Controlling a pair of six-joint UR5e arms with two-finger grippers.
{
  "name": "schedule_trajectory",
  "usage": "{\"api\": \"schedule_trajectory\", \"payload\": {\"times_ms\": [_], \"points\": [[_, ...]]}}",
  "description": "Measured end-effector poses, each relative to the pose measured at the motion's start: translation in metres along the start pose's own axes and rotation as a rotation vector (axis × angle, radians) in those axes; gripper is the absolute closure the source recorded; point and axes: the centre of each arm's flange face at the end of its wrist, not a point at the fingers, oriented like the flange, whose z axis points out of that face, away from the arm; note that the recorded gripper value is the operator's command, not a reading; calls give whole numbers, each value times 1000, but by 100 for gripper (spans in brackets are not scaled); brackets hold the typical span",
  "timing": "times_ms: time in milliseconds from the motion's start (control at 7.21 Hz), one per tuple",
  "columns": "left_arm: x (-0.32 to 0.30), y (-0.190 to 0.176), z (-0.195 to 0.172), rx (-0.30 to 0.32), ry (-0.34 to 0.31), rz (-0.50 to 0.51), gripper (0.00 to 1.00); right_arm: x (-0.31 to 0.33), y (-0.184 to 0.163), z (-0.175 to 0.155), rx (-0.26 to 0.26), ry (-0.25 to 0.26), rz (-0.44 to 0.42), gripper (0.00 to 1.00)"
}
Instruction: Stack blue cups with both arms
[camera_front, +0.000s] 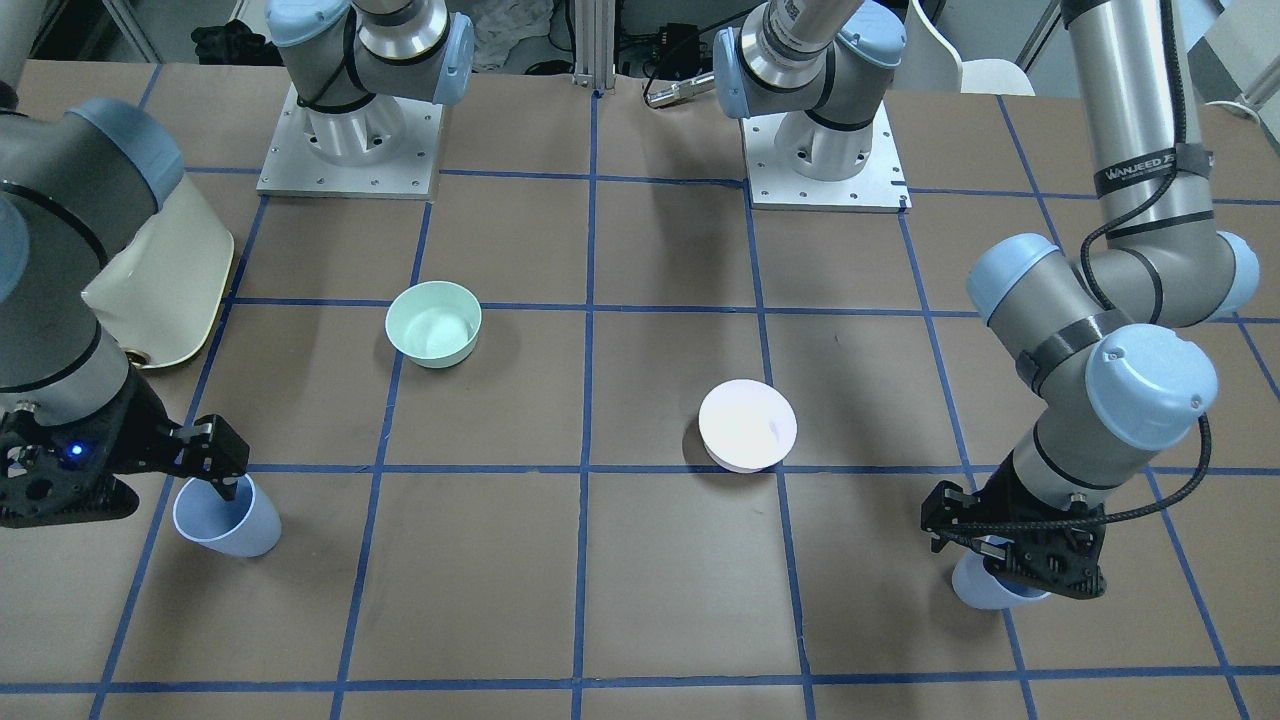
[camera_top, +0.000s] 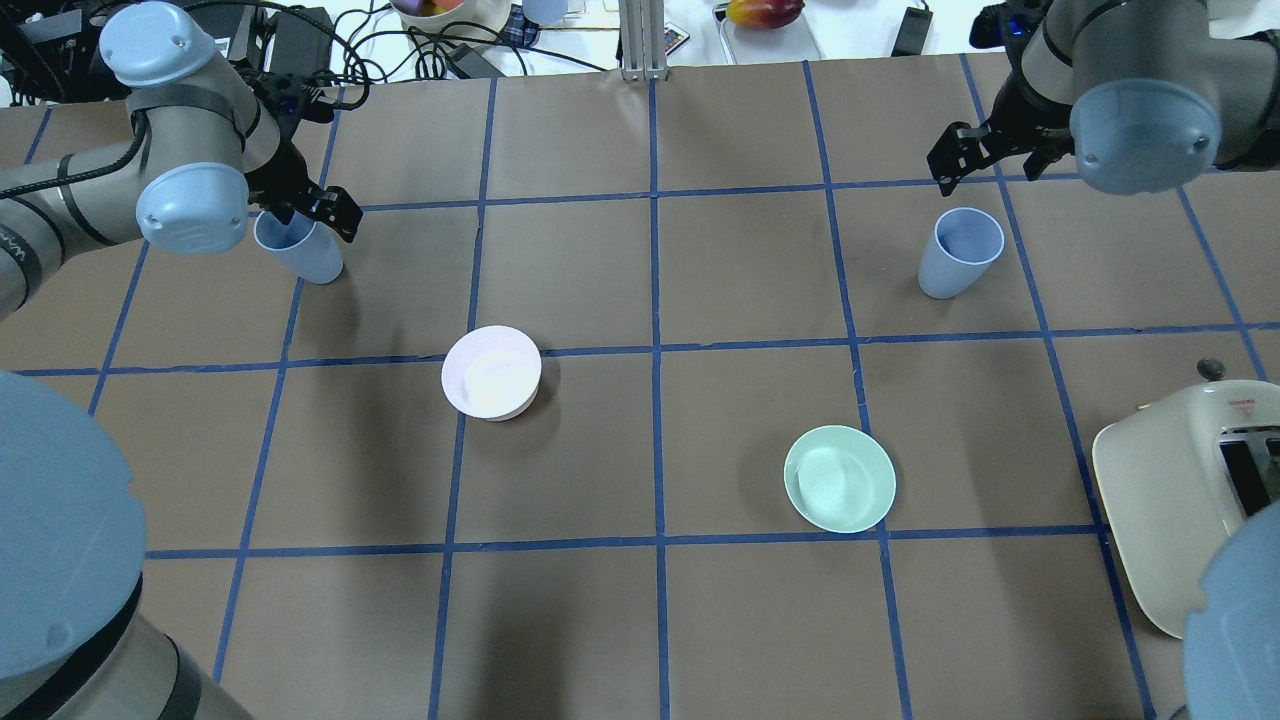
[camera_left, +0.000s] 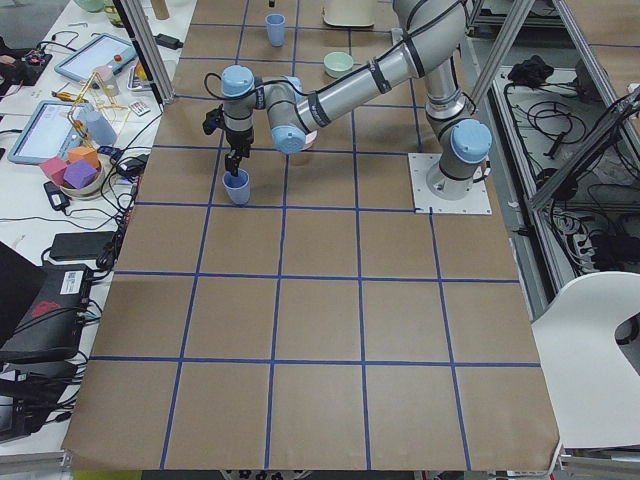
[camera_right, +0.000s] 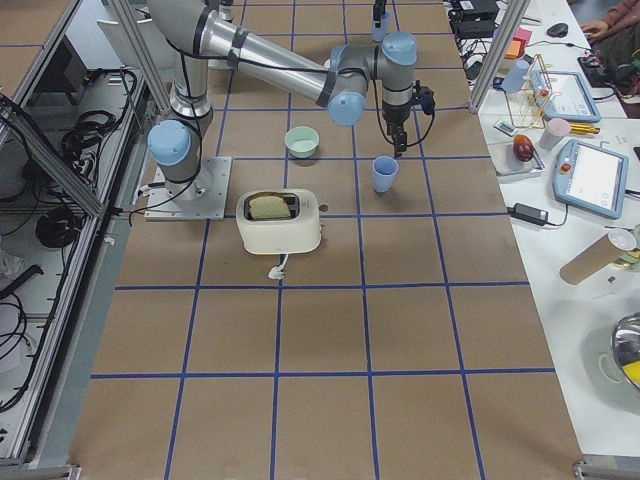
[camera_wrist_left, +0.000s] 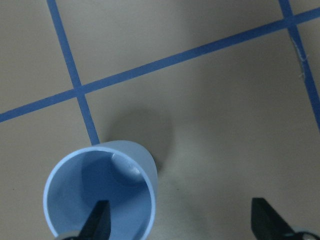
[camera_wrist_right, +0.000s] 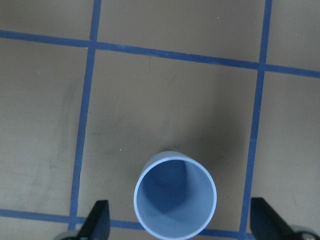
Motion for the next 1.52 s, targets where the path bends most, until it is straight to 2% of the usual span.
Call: {"api": "schedule_trajectory", "payload": {"times_ms": [139, 277, 416, 832, 1109, 1525], "points": [[-3, 0, 6, 2, -1, 2, 82, 5, -5, 18, -9, -4, -3, 0], [-6, 0, 9, 5, -3, 2, 96, 13, -7, 32, -23, -10, 5, 0], [-7, -1, 11, 10, -5, 2, 100, 21, -5, 42, -35, -24, 18, 0], [-11, -5, 6, 25, -20, -27, 100, 31, 3, 55, -78, -64, 36, 0], [6, -22, -13, 49, -22, -173, 100, 40, 6, 71, -107, -73, 14, 0], [108, -78, -50, 71, 15, -439, 100, 50, 10, 88, -132, -92, 12, 0]]}}
